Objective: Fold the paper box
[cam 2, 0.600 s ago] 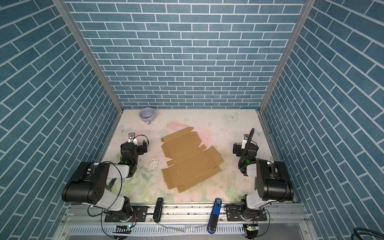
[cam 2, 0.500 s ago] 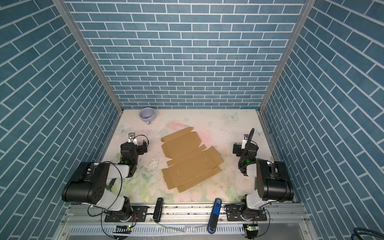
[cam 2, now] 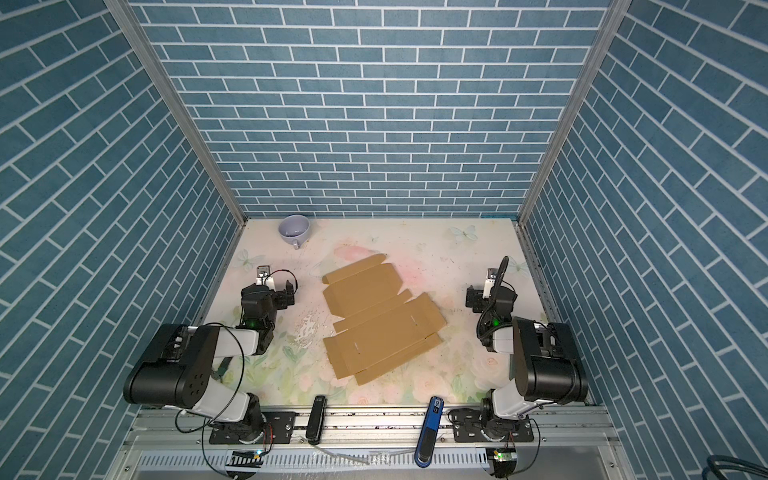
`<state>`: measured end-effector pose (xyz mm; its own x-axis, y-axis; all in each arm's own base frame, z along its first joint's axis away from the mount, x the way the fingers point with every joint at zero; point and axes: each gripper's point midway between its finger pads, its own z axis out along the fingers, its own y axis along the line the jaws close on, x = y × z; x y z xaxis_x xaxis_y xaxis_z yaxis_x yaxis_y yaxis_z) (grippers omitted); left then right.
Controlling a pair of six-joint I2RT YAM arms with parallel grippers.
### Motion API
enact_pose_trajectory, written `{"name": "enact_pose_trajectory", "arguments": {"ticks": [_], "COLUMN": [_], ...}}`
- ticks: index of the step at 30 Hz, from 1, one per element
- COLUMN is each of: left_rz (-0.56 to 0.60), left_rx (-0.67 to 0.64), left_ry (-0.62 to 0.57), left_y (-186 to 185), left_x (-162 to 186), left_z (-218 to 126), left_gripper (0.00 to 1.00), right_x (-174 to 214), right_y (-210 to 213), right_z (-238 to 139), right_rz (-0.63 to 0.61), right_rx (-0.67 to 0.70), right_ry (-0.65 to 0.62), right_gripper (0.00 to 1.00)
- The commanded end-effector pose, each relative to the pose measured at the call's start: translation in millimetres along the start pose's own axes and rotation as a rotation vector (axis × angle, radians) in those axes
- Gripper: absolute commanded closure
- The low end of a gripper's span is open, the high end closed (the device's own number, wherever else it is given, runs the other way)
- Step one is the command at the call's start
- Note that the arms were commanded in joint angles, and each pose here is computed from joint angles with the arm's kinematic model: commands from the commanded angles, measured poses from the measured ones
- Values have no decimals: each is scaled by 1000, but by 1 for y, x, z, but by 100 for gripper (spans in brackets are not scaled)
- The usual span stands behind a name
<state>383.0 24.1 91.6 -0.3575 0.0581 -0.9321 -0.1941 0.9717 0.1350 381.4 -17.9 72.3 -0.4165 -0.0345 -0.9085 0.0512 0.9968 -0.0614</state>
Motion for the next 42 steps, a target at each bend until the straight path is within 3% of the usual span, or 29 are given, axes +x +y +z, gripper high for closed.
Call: {"name": "enact_pose_trajectory", "arguments": {"ticks": [1,25,30,33,37,42], "left_rz": [-1,-2,-18,-218,-304,-353], "left_rx": [-9,-5,-55,-181,-20,69], "left_ry": [-16,-20,57,124,185,237], "left_y": [2,3,16,41,23,7], "left_x": [-7,-14,-42,-56,-73,-81], "left_z": [4,0,-9,-23,-27,-39], "left_gripper": [0,0,0,0,1,0], "right_x": [-20,-25,-57,-74,-82,-71], "right_y": [-5,-2,-19,-40,-23,-3], "right_z": [6,3,-13,-35,-59,-89], "right_rz": [47,40,89,234,319,415], "right_rx": [22,3,86,214,128,65], "right_ry": [-52,-61,88,184,267,383], "right_gripper": [1,1,1,1,1,1]}}
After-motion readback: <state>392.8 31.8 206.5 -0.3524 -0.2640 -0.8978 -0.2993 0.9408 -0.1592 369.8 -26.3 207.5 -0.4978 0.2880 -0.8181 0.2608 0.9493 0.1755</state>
